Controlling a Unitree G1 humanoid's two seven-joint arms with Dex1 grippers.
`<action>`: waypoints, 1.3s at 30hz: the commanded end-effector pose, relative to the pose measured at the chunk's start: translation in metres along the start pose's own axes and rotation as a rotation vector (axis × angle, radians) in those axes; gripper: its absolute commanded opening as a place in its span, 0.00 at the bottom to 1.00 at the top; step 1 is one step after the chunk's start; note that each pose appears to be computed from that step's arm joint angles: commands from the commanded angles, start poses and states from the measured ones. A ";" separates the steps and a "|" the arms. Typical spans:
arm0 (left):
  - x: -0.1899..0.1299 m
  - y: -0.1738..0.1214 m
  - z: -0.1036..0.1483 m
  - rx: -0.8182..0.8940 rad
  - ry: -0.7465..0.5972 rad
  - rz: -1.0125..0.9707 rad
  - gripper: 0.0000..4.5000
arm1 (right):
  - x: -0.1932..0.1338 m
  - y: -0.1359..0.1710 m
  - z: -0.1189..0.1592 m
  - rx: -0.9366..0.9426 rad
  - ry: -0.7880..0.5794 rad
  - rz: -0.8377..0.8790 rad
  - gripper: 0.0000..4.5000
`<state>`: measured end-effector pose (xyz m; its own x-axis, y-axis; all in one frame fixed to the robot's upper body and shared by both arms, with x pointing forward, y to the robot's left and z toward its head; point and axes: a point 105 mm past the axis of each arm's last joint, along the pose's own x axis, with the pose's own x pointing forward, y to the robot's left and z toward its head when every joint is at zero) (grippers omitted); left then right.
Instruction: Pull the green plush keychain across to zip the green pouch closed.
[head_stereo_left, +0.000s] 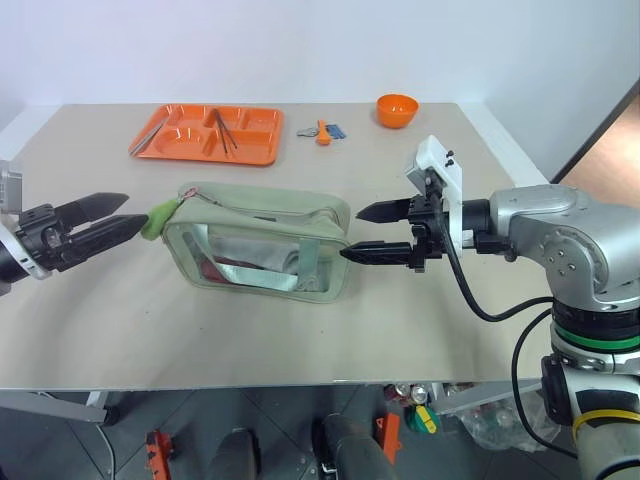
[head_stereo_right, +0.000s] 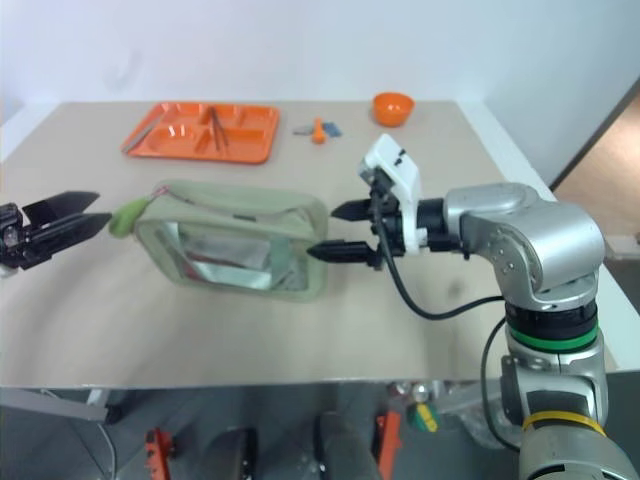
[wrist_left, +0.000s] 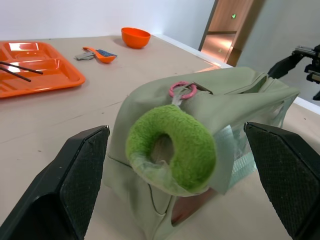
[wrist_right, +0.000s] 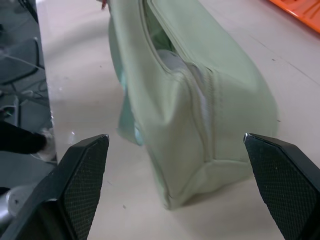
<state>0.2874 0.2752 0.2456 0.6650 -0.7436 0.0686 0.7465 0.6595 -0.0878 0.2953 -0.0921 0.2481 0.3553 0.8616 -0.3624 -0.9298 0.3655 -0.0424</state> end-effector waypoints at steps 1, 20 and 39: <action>0.000 -0.002 0.009 0.037 -0.014 -0.007 1.00 | 0.002 0.009 0.001 -0.016 -0.012 0.016 1.00; 0.004 -0.027 0.007 0.053 0.017 -0.064 1.00 | 0.038 -0.006 -0.025 -0.029 0.034 -0.046 0.27; -0.011 0.011 -0.021 -0.081 0.054 0.087 1.00 | 0.029 0.003 -0.032 -0.151 0.055 0.014 0.01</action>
<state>0.2883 0.2899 0.2099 0.7321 -0.6812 -0.0066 0.6616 0.7132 -0.2313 0.3053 -0.0800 0.2001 0.3469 0.8317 -0.4336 -0.9376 0.3197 -0.1367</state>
